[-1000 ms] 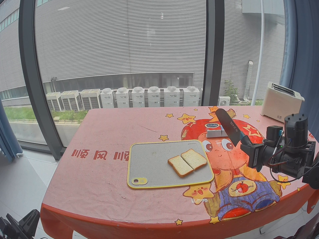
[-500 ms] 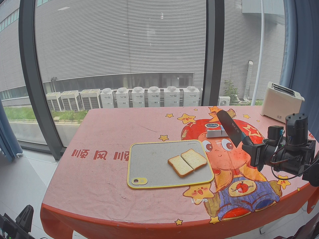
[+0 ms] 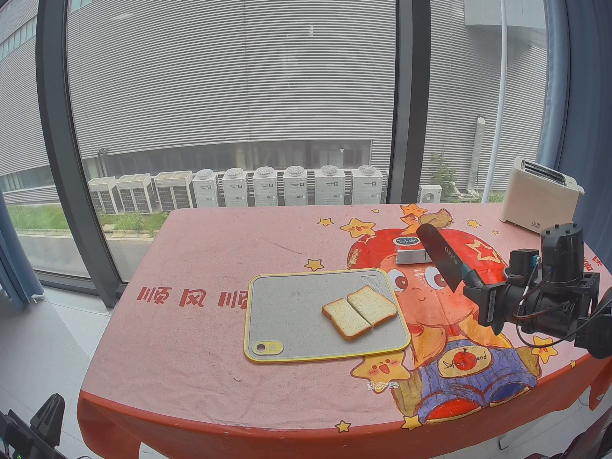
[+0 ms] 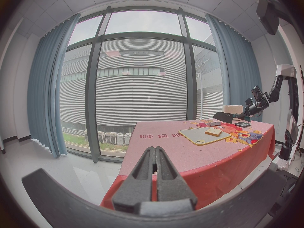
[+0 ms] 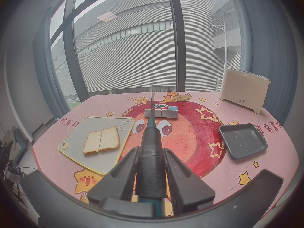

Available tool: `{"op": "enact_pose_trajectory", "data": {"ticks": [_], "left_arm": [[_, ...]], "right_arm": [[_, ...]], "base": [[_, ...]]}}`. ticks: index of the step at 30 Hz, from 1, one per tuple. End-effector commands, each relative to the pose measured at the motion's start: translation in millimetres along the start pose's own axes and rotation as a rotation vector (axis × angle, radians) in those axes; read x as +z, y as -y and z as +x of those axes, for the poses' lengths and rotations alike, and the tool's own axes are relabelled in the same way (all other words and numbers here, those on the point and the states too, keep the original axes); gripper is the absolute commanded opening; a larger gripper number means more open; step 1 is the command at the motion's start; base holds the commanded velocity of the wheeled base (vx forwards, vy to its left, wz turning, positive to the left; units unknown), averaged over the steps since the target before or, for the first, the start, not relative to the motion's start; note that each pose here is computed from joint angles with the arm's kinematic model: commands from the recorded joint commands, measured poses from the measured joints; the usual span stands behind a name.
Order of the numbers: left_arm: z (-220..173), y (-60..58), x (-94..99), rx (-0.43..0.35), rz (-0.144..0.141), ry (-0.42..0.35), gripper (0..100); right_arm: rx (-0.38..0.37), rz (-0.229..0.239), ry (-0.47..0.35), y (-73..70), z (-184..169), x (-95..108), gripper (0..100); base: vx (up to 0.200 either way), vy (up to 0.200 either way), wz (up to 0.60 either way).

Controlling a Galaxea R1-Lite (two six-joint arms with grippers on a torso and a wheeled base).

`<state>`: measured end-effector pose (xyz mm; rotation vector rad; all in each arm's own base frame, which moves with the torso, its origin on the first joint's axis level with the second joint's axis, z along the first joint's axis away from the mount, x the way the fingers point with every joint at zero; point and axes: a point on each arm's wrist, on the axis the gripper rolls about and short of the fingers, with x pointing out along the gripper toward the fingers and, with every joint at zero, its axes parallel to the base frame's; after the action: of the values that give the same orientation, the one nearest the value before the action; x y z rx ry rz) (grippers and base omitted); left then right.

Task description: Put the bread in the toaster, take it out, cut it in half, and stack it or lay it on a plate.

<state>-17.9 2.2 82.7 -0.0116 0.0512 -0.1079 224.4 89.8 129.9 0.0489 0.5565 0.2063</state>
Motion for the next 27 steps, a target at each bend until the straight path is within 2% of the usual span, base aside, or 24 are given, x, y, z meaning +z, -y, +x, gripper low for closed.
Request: {"op": "enact_pose_trajectory", "data": {"ticks": [1, 11, 18, 27], "left_arm": [[2, -0.2, -4.6, 0.006, -0.005, -0.02, 0], [2, 0.0, -4.6, -0.003, 0.006, -0.022, 0], [2, 0.0, -4.6, -0.003, 0.007, -0.022, 0], [2, 0.0, -4.6, -0.003, 0.007, -0.022, 0]], "right_arm": [[-0.013, 0.003, -0.014, 2.9, 4, -2, 0], [-0.043, 0.018, -0.004, 11.7, 3, 0, 0], [-0.046, 0.021, -0.005, 12.5, 3, 0, 0], [-0.069, 0.03, -0.038, 17.3, 13, -4, 0]], "base": [[0.0, 0.0, 0.0], [0.0, 0.0, 0.0], [0.0, 0.0, 0.0], [0.0, 0.0, 0.0]]}}
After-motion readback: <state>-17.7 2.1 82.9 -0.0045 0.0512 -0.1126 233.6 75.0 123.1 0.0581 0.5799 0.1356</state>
